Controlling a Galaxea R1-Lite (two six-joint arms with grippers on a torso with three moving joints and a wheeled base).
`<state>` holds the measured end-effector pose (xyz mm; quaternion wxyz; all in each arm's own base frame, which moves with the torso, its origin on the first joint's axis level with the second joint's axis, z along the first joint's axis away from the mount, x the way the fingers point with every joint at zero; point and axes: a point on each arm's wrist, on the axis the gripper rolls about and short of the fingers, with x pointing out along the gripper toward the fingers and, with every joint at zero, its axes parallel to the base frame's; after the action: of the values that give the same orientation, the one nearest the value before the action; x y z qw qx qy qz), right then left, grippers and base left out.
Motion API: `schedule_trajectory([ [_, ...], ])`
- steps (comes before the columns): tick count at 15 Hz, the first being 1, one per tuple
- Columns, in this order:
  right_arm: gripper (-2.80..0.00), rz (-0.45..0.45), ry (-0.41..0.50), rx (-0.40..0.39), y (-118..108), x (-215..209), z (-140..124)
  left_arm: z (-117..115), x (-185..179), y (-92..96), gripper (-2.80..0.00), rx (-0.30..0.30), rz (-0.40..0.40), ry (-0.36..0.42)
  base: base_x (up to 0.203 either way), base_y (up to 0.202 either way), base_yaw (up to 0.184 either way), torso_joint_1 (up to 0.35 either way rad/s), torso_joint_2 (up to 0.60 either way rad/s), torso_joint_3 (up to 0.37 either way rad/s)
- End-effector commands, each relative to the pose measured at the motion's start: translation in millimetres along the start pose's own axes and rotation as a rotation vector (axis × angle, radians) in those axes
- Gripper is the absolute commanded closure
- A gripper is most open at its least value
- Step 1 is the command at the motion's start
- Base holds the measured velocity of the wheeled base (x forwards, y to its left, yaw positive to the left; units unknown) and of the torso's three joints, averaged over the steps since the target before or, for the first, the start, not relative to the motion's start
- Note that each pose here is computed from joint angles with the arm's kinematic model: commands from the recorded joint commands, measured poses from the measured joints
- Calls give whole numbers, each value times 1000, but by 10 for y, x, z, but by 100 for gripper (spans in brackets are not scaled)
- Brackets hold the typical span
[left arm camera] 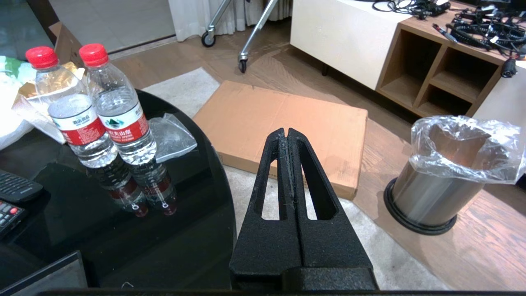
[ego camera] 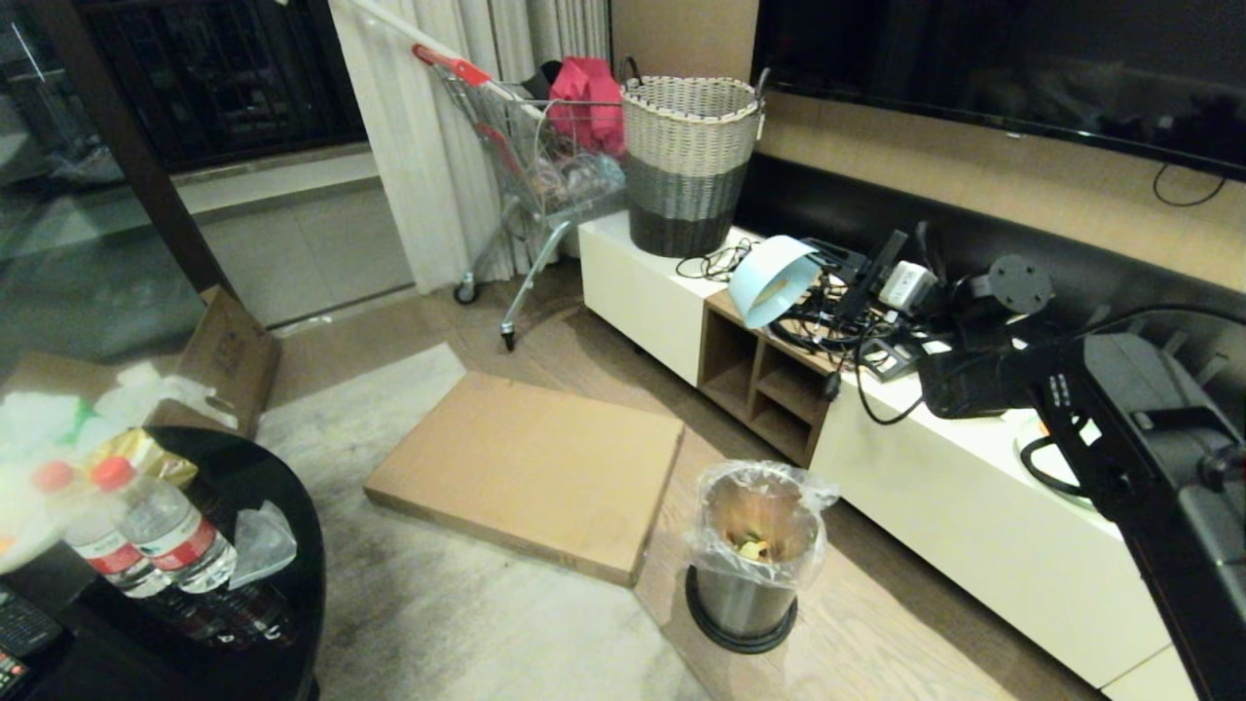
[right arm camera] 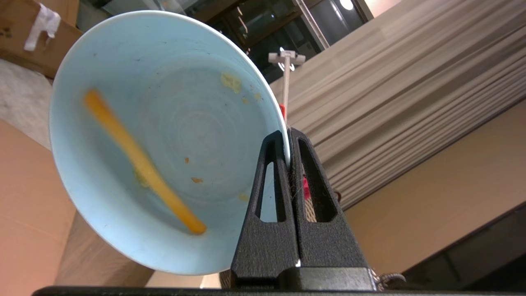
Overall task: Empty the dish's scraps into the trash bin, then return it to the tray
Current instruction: Put the bowl back to the table
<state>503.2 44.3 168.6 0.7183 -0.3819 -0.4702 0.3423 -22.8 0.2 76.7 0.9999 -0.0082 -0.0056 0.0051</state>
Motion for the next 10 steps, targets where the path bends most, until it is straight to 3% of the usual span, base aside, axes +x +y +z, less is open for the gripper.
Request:
schedule_trajectory([
  [1,0,-13,-58,-64,-109,119,162,1,0,0,0,-1,1,-1,0,0,0,0,0,0],
  [10,0,0,-42,-29,90,87,49,1,0,0,0,-1,1,-1,0,0,0,0,0,0],
])
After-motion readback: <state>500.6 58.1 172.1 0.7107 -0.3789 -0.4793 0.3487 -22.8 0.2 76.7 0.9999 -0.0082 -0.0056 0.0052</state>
